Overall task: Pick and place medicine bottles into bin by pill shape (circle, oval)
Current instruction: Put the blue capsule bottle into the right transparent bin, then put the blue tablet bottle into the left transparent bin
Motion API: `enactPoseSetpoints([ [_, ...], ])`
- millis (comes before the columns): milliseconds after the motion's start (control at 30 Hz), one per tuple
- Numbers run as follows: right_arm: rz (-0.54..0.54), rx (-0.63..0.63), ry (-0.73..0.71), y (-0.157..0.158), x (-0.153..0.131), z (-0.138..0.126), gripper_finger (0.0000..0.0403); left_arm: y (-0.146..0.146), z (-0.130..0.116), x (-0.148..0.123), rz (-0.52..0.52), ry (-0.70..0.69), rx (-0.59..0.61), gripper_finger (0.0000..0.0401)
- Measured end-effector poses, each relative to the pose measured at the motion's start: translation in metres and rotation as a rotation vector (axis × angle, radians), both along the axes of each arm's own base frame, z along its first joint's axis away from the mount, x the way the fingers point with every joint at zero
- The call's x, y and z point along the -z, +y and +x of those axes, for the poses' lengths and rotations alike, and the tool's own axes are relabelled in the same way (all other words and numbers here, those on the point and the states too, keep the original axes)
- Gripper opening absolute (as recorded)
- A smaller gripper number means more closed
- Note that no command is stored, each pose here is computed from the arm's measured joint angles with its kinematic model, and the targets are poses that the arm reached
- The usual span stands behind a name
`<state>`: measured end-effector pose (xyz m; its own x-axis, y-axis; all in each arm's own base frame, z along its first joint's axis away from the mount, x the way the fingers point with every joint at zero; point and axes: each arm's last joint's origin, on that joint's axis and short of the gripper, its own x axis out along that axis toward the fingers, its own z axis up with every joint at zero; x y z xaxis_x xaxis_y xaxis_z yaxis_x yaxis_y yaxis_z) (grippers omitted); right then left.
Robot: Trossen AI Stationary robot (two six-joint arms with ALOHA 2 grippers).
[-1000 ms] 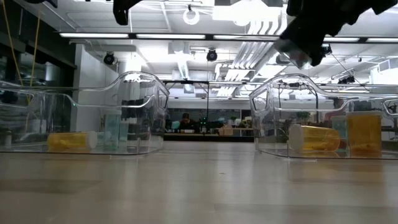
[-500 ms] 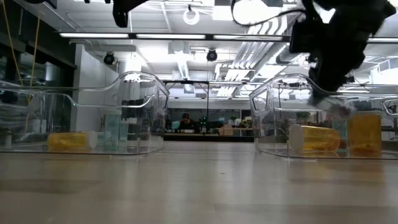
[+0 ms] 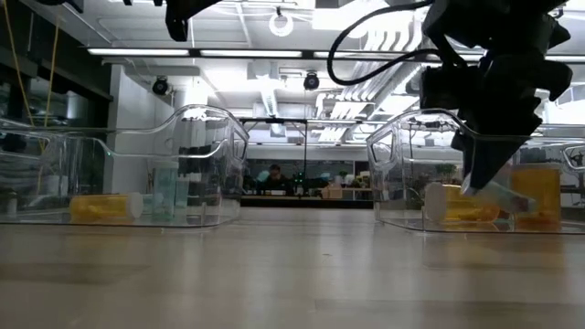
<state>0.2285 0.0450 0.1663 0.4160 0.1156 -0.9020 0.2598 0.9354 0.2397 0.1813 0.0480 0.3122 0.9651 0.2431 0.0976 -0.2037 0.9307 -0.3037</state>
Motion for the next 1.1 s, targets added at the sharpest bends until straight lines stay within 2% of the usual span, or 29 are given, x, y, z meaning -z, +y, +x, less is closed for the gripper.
enactPoseSetpoints([
  [333, 0.019, 0.023, 0.011, 0.0, -0.001, 0.001, 0.0199, 0.0, 0.0, 0.0, 0.0, 0.0, 0.0, 0.02],
  [467, 0.037, -0.037, -0.07, 0.002, -0.03, 0.005, 0.0218, 0.0, 0.0, 0.0, 0.0, 0.0, 0.0, 0.02],
  [600, -0.026, -0.037, -0.238, -0.001, -0.071, 0.003, 0.022, 0.0, 0.0, 0.0, 0.0, -0.001, 0.0, 0.02],
  [700, -0.113, 0.047, -0.417, -0.008, -0.103, -0.001, 0.022, 0.0, 0.0, 0.0, 0.0, -0.001, 0.0, 0.02],
  [833, -0.139, 0.16, -0.687, -0.021, -0.134, -0.003, 0.022, 0.0, 0.0, 0.0, 0.0, -0.001, 0.0, 0.02],
  [1100, -0.17, 0.209, -1.05, -0.037, -0.144, 0.007, 0.022, -0.001, 0.0, -0.004, 0.014, -0.039, 0.035, 0.02],
])
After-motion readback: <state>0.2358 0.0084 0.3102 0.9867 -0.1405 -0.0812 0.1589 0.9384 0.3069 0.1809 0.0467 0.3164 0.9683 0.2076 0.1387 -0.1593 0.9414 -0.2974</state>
